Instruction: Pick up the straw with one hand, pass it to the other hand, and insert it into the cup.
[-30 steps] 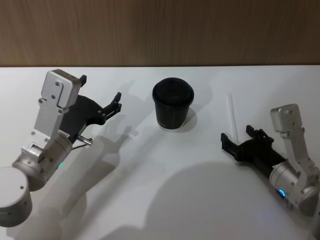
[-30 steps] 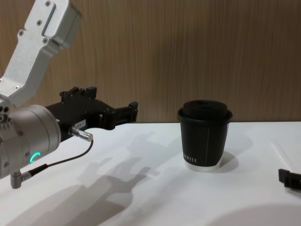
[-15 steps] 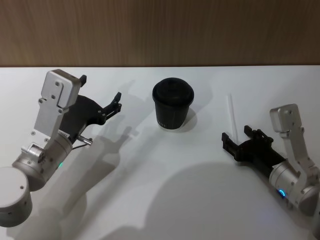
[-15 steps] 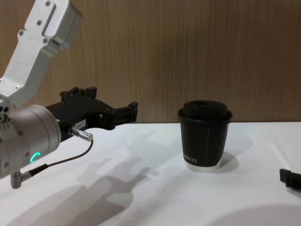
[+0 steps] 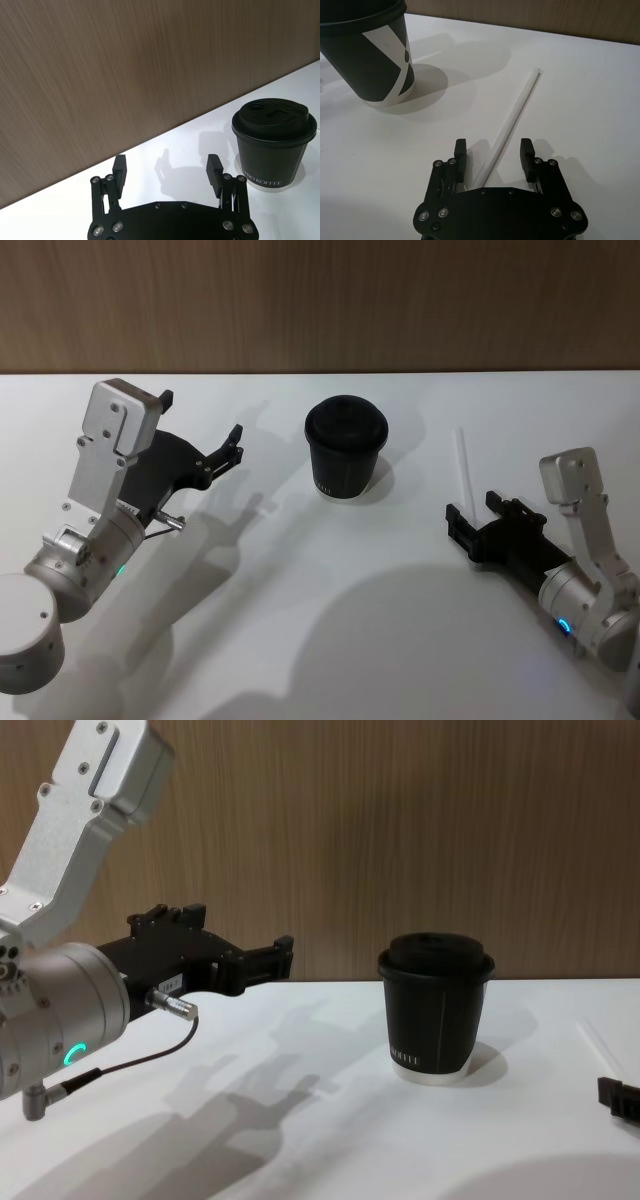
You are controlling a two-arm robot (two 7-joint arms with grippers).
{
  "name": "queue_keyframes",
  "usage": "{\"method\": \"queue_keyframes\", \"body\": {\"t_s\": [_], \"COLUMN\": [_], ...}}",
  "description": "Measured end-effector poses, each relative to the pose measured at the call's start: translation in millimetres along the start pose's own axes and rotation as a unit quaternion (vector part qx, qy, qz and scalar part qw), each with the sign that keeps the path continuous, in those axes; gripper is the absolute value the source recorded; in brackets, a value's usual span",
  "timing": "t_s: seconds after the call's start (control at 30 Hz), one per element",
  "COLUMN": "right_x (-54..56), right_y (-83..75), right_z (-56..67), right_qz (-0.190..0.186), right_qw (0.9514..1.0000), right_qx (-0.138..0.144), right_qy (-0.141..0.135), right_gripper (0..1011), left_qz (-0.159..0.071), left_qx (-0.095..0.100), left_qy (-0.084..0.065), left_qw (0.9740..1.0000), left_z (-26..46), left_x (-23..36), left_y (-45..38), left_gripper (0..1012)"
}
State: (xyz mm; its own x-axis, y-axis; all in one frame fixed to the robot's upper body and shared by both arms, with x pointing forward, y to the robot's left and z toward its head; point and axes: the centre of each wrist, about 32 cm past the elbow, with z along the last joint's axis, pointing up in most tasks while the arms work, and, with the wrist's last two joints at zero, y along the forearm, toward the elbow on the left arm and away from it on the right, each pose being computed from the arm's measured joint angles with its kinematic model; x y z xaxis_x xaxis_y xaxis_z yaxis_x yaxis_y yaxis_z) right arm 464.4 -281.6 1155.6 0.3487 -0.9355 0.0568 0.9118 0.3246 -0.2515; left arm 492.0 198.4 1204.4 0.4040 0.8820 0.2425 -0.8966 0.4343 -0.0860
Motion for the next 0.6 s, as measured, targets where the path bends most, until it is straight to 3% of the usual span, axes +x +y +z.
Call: {"method": "queue_keyframes", "body": {"t_s": [0.6], "right_x": [0.0], "right_y": [-0.1], "right_z": [-0.5], "right_qz": [0.000], "right_qw": [1.0000], "right_qx": [-0.001], "right_qy": [0.000], "right_gripper": [522], "left_qz": [0.000], "left_qx": [0.000], "left_qy": [0.000], "left_qw": [1.0000], "left_z": [0.0], "left_x": [0.0], "left_y": [0.0], "left_gripper": [1003]}}
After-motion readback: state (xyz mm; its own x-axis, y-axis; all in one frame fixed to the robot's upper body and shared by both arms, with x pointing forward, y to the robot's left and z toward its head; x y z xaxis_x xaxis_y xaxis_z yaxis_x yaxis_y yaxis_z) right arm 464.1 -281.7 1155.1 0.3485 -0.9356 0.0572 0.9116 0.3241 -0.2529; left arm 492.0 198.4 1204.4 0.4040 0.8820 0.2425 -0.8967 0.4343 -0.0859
